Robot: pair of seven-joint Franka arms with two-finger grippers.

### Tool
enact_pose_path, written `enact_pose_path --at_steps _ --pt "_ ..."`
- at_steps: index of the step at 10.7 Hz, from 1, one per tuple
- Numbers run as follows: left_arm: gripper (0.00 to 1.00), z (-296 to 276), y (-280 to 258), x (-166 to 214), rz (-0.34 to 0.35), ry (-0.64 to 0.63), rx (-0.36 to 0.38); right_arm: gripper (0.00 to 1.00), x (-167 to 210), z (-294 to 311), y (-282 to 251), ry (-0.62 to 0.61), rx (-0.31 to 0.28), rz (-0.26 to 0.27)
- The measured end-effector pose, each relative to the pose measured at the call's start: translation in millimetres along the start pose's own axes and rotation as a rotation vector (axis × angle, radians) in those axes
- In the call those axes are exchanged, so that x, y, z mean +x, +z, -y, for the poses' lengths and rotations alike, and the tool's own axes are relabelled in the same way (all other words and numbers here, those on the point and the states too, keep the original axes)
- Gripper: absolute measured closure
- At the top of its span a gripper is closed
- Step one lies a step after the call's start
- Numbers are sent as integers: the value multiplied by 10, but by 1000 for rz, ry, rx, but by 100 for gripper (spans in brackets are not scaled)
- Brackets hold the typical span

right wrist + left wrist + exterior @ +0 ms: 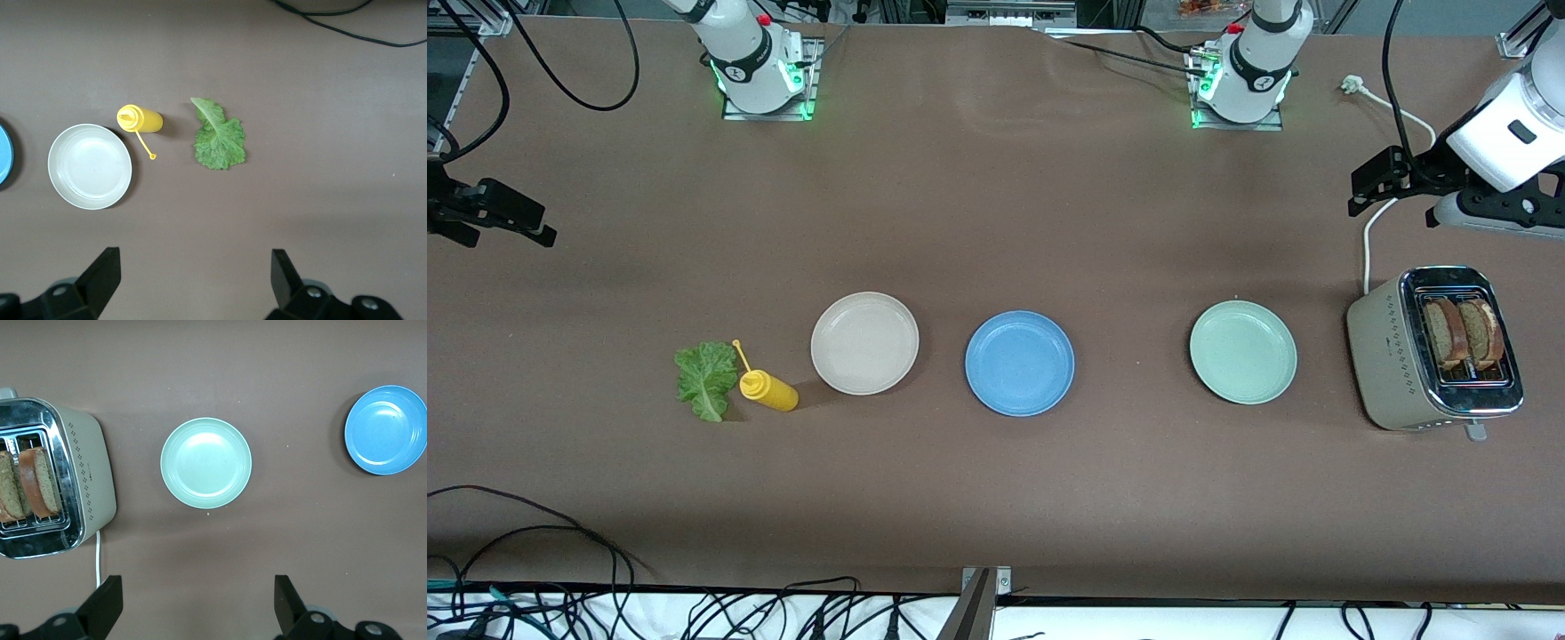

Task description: Make sandwich in blue plate with both arms

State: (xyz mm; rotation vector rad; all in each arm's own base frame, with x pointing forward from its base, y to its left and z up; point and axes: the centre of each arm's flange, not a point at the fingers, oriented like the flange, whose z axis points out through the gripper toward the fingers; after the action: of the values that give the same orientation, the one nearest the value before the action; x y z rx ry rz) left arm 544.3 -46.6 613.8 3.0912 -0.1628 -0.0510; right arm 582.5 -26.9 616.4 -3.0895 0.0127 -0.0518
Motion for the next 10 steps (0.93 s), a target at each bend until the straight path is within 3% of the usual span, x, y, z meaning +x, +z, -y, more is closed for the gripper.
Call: enact_pose_path --at_steps 10 --pt "0 50 -8 -18 8 -6 -1 0 0 16 1 -4 0 1"
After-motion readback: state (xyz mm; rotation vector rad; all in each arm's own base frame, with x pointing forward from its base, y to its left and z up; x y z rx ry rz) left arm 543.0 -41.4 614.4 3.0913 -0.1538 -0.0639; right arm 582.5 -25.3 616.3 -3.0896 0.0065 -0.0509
